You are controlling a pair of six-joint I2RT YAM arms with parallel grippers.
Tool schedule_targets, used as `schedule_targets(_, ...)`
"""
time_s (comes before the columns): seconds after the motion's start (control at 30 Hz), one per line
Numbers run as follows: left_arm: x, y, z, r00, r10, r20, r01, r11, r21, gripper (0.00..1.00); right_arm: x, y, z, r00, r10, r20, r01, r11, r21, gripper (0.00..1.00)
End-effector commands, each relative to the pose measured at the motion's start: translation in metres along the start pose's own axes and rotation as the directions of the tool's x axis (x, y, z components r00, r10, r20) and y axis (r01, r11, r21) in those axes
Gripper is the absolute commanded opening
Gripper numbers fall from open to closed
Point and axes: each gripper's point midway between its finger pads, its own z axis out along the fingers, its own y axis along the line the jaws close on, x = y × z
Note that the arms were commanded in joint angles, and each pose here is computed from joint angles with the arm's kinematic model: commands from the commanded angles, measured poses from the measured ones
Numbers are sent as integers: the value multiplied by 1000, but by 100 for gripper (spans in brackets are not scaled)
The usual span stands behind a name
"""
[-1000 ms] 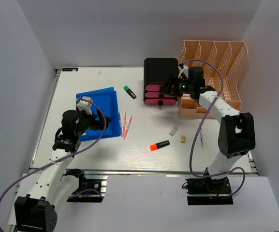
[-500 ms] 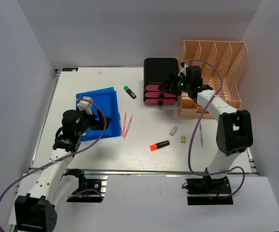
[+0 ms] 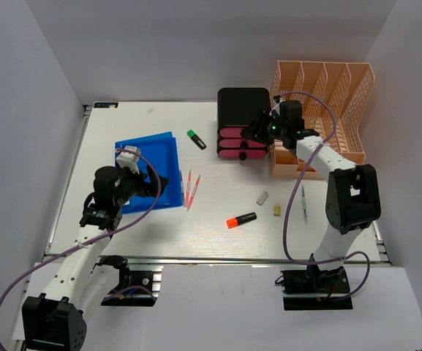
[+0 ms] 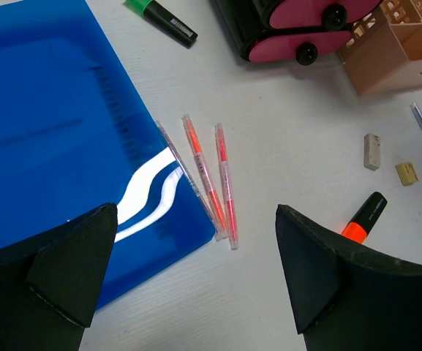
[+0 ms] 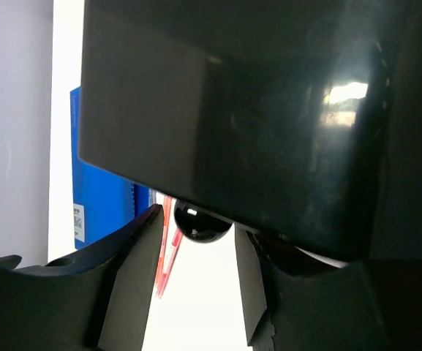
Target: Organize the desk
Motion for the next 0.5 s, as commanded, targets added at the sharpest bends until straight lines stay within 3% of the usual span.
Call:
schedule_targets(0.0, -11, -4, -2, 999, 14, 36, -15, 1000, 15, 98, -6, 5, 8, 1000, 4, 29, -3, 1000, -21, 49)
schedule_targets(0.17, -11, -3, -2, 999, 14, 35, -14, 1000, 12, 98, -4, 2, 14, 1000, 13, 22, -13, 1000, -12, 49)
schedule_targets(0.23, -11, -3, -2, 999, 14, 35, -14, 1000, 14, 98, -6, 2, 14, 999, 10, 31, -10, 1000, -13, 44)
schedule_targets(0.4, -12, -4, -2, 999, 16, 38, -17, 1000, 14, 98, -5, -2, 10, 998, -4, 56, 4, 1000, 2, 22)
schedule_targets(0.47, -12, -4, -2, 999, 17, 38, -18, 1000, 17, 98, -7, 0, 3, 997, -12, 71, 13, 1000, -2, 20)
